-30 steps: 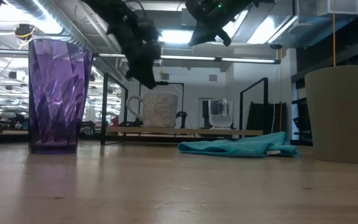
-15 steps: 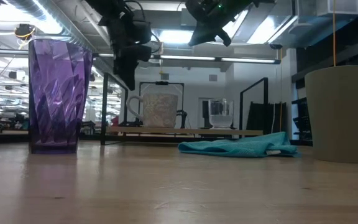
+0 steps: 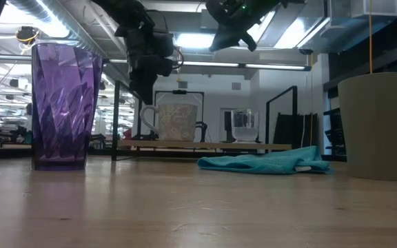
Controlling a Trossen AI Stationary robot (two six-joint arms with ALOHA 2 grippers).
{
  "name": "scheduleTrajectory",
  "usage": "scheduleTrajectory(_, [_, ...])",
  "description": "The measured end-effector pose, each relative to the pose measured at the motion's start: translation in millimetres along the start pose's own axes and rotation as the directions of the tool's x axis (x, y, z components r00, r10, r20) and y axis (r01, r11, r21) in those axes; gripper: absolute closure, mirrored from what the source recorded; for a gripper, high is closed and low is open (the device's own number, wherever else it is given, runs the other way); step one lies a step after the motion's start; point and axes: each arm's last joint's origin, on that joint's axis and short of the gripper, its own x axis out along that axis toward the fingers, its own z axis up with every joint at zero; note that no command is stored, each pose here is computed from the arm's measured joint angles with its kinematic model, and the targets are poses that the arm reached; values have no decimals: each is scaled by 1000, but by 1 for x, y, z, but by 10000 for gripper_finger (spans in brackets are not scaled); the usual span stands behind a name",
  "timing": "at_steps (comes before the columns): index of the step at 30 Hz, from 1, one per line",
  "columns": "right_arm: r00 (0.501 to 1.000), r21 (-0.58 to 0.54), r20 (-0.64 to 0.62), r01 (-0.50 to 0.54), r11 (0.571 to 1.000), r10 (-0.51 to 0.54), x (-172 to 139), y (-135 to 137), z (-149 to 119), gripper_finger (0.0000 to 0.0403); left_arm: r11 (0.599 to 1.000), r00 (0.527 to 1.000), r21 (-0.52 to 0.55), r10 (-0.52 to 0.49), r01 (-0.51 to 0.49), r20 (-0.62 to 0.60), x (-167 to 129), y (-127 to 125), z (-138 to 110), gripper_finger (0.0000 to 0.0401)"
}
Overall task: Stack small to large cups/mugs on shelf
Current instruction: Put the gray mug on the shelf
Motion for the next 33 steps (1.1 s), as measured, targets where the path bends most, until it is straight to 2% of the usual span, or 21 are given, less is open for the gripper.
scheduleTrajectory(11, [1000, -26, -14, 4, 1000, -4, 0, 0, -1, 386, 998, 997, 26, -54, 53, 48, 1, -9, 6, 400])
scheduleTrajectory(14, [1000, -26, -14, 4, 1000, -4, 0, 0, -1, 386, 995, 993, 17, -95, 95, 62, 6, -12, 10, 400])
scheduleTrajectory(19, [1000, -28, -19, 4, 1000, -5, 0, 0, -2, 386, 994, 993, 28, -108, 107, 55, 13, -14, 13, 400])
scheduleTrajectory(33, [1000, -31, -28, 7, 999, -8, 0, -1, -3, 386, 969, 959, 24, -247, 246, 140, 16, -20, 22, 400])
